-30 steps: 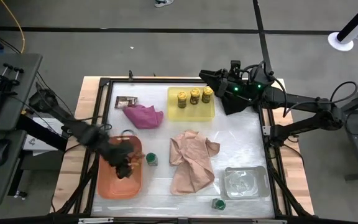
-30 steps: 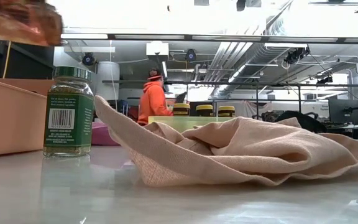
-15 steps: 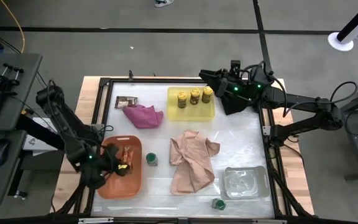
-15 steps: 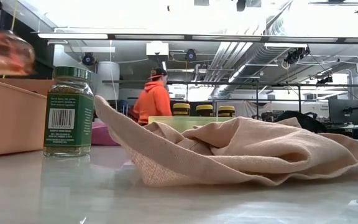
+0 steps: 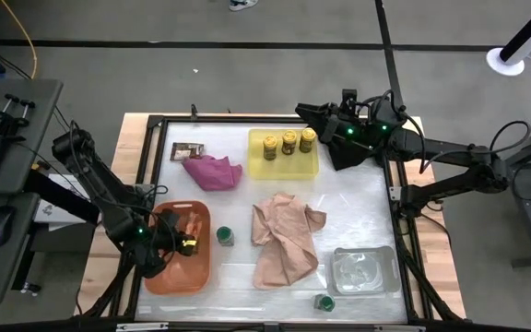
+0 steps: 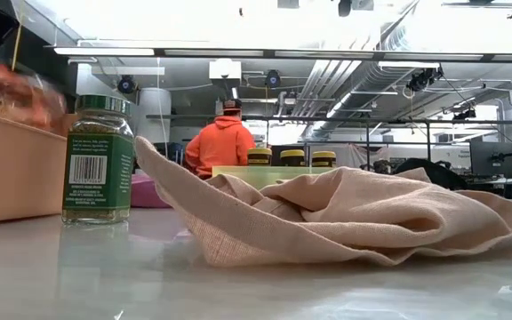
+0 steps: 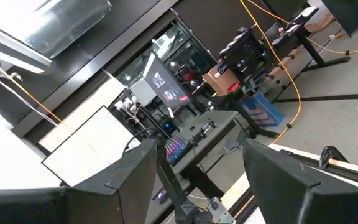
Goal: Sort spices by type
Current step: Put the right orange spice pack into the orange bin
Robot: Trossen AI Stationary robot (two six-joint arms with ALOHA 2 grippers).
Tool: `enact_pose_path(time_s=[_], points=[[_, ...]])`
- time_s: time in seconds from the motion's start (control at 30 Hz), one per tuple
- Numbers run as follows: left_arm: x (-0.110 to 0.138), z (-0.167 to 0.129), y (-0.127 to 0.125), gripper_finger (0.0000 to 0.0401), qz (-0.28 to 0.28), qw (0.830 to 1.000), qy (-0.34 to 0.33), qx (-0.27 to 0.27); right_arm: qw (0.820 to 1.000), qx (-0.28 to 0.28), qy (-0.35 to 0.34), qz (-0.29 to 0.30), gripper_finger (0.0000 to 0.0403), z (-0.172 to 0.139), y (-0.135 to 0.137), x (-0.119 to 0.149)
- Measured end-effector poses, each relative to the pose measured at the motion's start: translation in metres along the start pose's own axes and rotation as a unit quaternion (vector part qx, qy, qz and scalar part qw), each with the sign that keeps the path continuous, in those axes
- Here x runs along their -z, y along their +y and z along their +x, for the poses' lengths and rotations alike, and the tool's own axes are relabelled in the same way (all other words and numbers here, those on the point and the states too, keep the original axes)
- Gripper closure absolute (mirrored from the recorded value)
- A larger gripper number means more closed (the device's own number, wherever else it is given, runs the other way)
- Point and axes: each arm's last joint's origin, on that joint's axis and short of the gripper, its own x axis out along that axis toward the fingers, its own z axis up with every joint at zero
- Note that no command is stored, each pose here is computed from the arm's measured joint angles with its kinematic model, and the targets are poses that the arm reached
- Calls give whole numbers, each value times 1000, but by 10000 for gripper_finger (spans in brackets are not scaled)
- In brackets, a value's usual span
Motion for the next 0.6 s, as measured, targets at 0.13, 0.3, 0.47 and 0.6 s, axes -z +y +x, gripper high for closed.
enact_pose_path(time_s=[0.13,0.3,0.47,0.6], points=[[-2,1,1,336,4,1000,-6,-11,1000,0,0,3,171,0,0,0],[-3,0,2,289,7,1000,-6,-16,1000,0,0,3,171,0,0,0],[-5,-4,2,244,4,1000,2,-7,1000,1,0,2,171,0,0,0],[-12,-12,2,216,6,1000,12,8,1000,1,0,1,171,0,0,0]])
